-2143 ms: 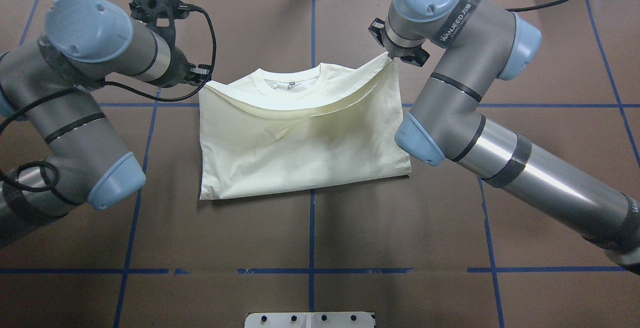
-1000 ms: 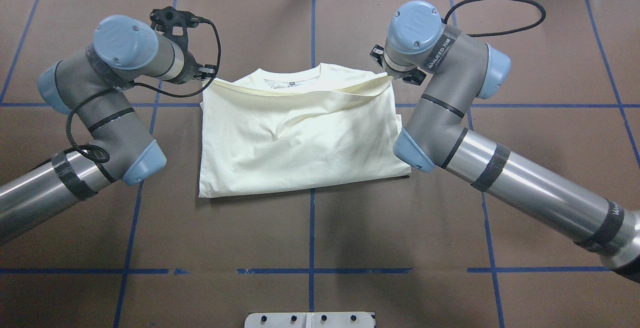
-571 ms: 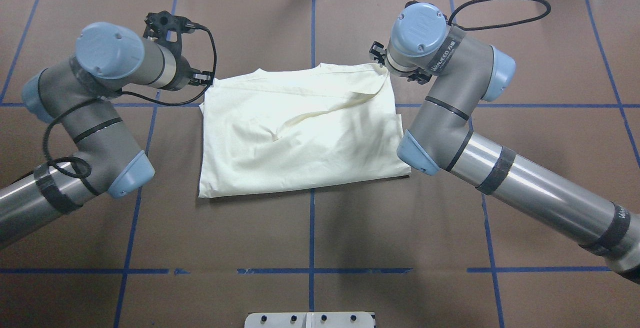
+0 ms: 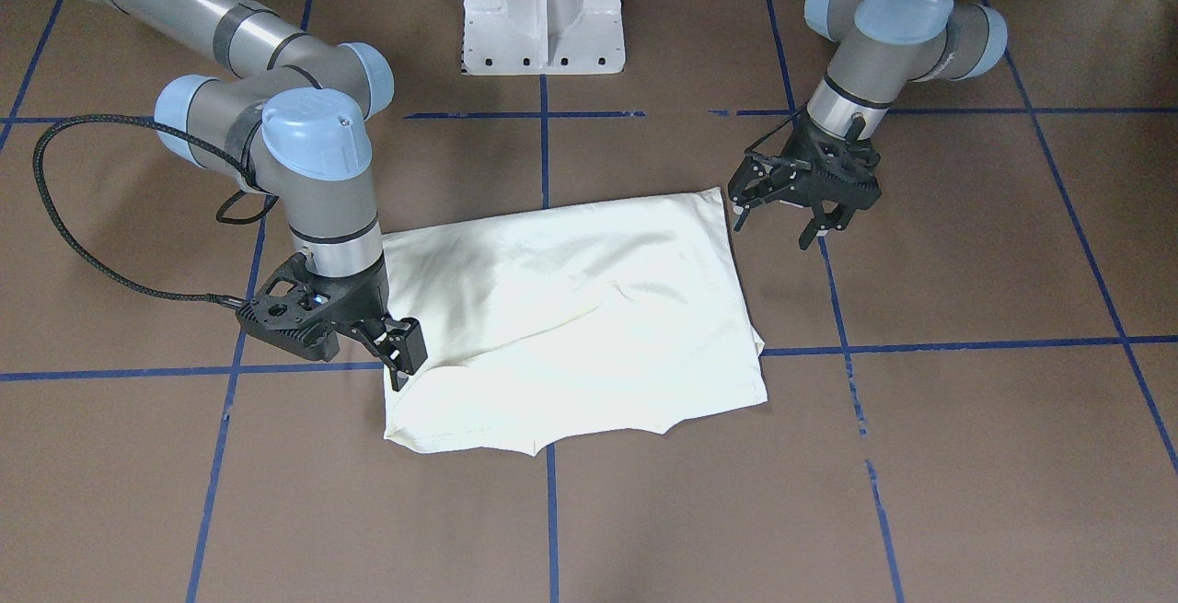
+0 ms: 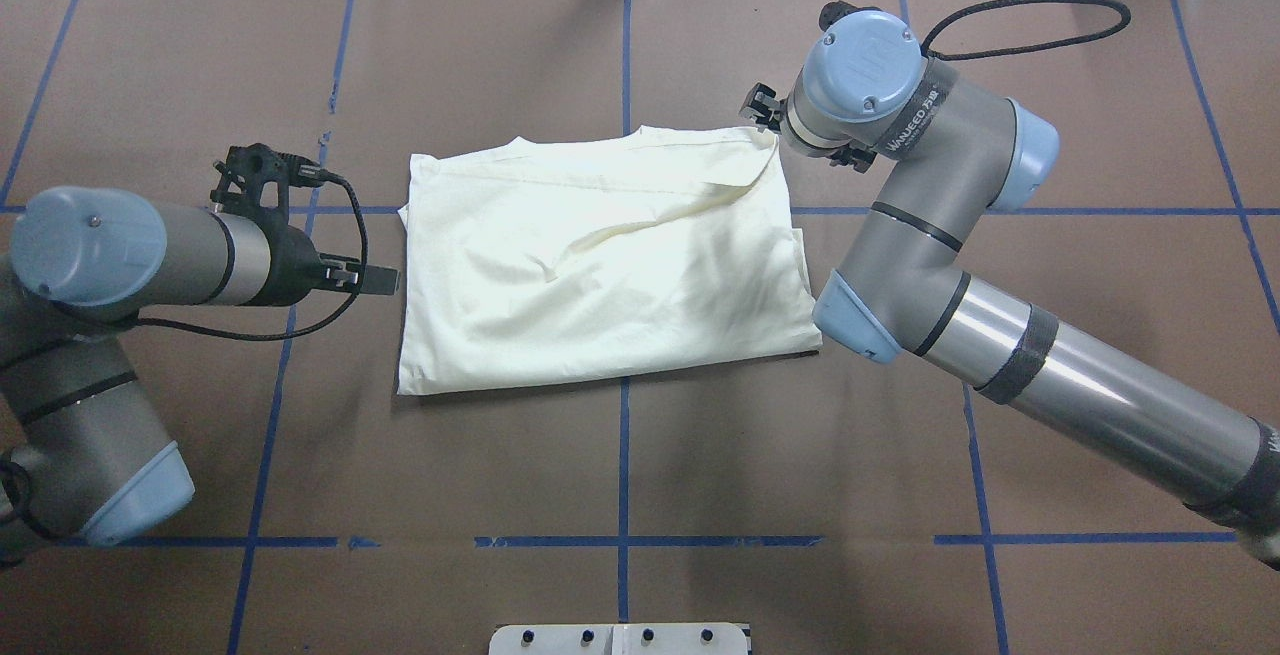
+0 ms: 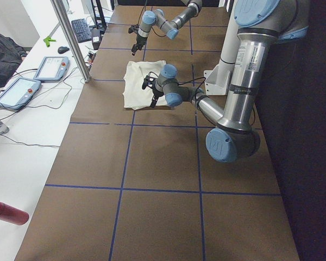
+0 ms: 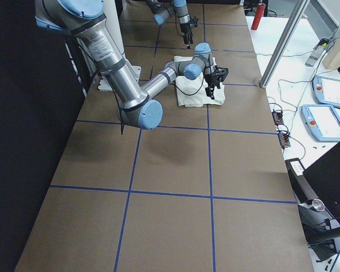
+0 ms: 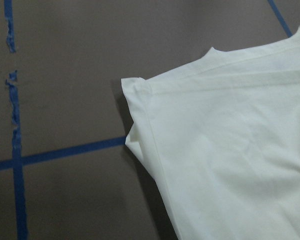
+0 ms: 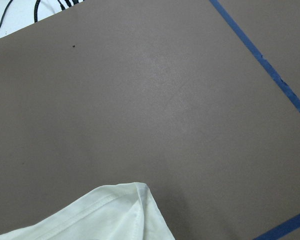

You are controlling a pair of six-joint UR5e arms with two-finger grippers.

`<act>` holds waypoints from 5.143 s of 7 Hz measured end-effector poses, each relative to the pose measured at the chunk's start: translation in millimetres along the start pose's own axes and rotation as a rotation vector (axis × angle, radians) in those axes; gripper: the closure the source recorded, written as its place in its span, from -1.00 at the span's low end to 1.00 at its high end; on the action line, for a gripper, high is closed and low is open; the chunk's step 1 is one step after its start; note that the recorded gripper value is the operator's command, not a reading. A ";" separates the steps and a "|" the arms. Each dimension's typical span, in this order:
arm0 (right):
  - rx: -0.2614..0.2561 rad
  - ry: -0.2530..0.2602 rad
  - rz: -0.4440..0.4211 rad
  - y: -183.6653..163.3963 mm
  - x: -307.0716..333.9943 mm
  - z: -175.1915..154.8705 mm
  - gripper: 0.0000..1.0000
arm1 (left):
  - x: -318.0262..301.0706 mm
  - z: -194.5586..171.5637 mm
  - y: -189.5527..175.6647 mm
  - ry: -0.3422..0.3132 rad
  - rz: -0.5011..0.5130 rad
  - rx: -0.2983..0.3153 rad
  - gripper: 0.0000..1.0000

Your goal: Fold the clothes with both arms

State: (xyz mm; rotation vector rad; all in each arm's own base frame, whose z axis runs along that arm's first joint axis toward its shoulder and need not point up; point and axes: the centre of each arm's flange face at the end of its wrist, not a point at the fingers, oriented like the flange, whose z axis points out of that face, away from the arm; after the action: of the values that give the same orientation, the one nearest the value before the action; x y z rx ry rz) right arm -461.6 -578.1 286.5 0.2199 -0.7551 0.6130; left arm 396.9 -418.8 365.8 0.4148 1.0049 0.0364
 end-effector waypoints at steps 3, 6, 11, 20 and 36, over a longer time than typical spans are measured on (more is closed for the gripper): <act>0.002 -0.001 0.001 -0.9 0.3 -0.4 -1.00 | 29.4 22.9 54.3 0.040 -0.118 -0.018 -0.24; 0.003 -0.005 0.002 -1.0 -0.6 -2.6 -1.00 | 35.4 30.8 68.3 0.055 -0.133 -0.030 -0.16; 0.004 -0.009 0.003 -1.1 -0.8 -3.7 -1.00 | 35.8 37.4 77.5 0.049 -0.130 -0.048 0.31; 0.005 -0.031 0.001 -0.4 -4.6 -13.0 -1.00 | -21.6 21.7 21.2 -0.032 -0.002 0.043 1.00; -0.036 -0.114 0.098 42.3 -132.8 6.5 -0.48 | -133.5 68.6 -259.9 -0.160 0.144 0.217 -1.00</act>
State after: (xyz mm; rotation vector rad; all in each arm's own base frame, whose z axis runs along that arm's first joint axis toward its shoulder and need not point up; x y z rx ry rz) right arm -565.4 -605.1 197.3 0.1863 -0.8898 0.6837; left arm 339.8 -709.4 414.0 0.6778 0.8220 0.0234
